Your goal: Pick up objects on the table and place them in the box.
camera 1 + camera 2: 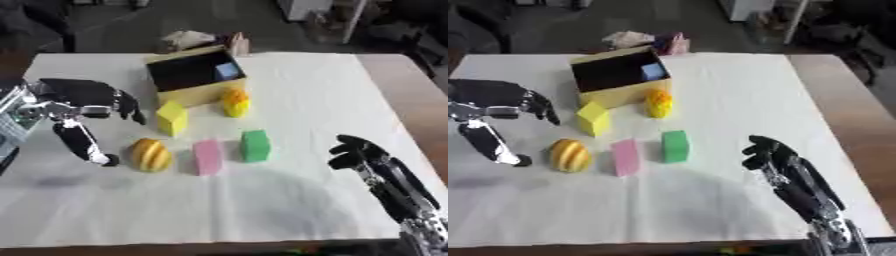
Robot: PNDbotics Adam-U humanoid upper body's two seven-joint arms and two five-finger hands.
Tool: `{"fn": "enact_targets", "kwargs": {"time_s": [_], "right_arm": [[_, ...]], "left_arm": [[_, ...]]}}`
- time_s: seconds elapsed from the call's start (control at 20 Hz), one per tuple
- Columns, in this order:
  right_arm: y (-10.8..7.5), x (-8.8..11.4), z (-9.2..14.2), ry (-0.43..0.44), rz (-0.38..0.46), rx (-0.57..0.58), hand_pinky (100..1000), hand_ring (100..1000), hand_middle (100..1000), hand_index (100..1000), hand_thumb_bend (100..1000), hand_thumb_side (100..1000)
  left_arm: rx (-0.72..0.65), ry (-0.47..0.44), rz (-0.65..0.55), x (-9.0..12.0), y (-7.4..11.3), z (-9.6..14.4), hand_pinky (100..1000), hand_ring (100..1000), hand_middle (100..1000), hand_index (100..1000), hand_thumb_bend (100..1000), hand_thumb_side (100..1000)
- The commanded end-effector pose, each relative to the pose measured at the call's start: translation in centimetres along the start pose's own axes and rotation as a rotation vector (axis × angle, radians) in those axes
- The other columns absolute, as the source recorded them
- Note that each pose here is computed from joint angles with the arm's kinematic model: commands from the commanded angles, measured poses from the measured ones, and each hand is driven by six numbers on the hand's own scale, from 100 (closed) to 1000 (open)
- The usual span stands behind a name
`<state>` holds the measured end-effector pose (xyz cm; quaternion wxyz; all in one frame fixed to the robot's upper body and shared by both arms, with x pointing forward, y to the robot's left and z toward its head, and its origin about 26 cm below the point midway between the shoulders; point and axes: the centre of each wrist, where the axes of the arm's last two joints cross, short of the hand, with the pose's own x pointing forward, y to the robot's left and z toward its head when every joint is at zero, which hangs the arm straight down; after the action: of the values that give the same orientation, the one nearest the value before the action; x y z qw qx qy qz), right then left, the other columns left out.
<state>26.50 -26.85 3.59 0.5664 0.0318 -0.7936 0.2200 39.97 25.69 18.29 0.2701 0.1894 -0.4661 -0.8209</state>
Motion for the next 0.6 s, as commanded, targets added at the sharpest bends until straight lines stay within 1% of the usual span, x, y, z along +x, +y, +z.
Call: {"fn": "enact_targets", "kwargs": {"time_s": [0.05, 0.3, 0.55, 0.6], "right_arm": [[-0.3, 0.5, -0.3, -0.023, 0.009, 0.007, 693, 659, 682, 866, 100, 687], [-0.1, 0.6, -0.6, -0.032, 0.002, 0.014, 693, 659, 682, 866, 100, 686], [0.1, 0.8, -0.9, -0.043, -0.006, 0.018, 693, 659, 682, 866, 100, 684], [0.1, 0.8, -0.9, -0.044, -0.007, 0.019, 693, 659, 682, 866, 100, 683]], "left_arm": [[-0.027, 0.002, -0.039, -0.7, 0.5, -0.6, 769, 718, 730, 847, 505, 301], [-0.053, 0.012, -0.027, -1.4, -0.6, -2.5, 770, 718, 729, 840, 493, 298], [-0.064, 0.014, -0.019, -2.0, -1.5, -3.6, 770, 714, 721, 828, 475, 283], [-0.062, 0.014, -0.014, -2.1, -1.8, -3.8, 764, 688, 680, 789, 443, 280]]}}
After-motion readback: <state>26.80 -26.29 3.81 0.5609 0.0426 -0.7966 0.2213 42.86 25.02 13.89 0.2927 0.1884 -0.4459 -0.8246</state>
